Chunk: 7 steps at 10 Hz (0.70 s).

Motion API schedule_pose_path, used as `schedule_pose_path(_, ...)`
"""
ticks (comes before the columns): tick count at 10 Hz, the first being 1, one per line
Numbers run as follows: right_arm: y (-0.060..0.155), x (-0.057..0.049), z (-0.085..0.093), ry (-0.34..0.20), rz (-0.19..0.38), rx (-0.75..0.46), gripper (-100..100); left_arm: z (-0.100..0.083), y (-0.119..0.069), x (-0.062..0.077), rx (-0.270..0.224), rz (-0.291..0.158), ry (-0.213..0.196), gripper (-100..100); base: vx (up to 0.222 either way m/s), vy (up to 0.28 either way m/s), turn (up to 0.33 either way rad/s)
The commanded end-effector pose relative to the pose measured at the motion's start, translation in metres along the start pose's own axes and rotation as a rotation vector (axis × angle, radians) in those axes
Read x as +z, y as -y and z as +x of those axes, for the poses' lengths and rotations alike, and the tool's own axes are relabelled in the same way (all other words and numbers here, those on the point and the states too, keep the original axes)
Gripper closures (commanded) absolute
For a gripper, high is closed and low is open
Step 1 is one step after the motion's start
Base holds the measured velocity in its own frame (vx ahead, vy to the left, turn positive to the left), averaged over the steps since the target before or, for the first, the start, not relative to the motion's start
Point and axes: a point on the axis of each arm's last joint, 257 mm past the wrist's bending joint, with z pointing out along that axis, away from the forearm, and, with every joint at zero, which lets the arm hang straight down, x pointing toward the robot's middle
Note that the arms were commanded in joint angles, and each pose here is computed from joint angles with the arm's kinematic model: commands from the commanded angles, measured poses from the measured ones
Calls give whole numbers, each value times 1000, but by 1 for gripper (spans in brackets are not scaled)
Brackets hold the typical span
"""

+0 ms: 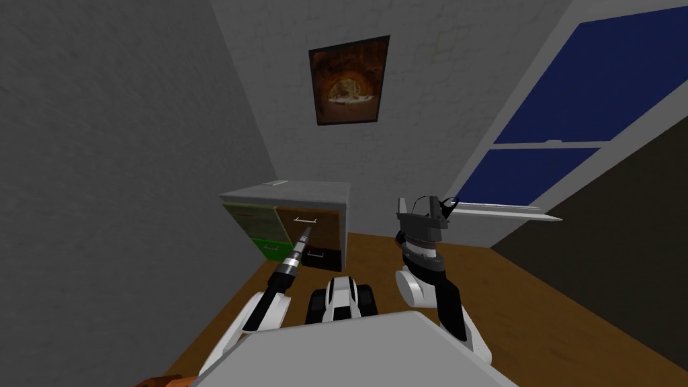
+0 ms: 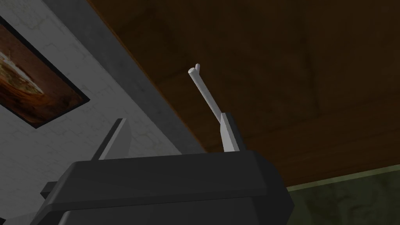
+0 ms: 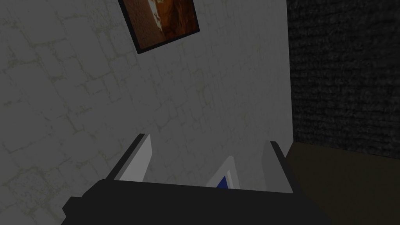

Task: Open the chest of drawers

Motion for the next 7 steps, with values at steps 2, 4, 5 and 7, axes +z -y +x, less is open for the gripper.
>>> schedule_pose_path(2,0,0,0,0,0,0,0,0,-4,3,-4,-11,2,-100,130,-21,-12)
schedule_pose_path(4,0,0,0,0,0,0,0,-2,-2,3,-3,-12,3,-100,84,-11,-10)
schedule_pose_path(5,0,0,0,0,0,0,0,-2,-2,3,-3,-12,3,100,11,-1,1)
schedule_pose_path(7,0,0,0,0,0,0,0,-5,-5,22,3,7,10,100,-129,2,25)
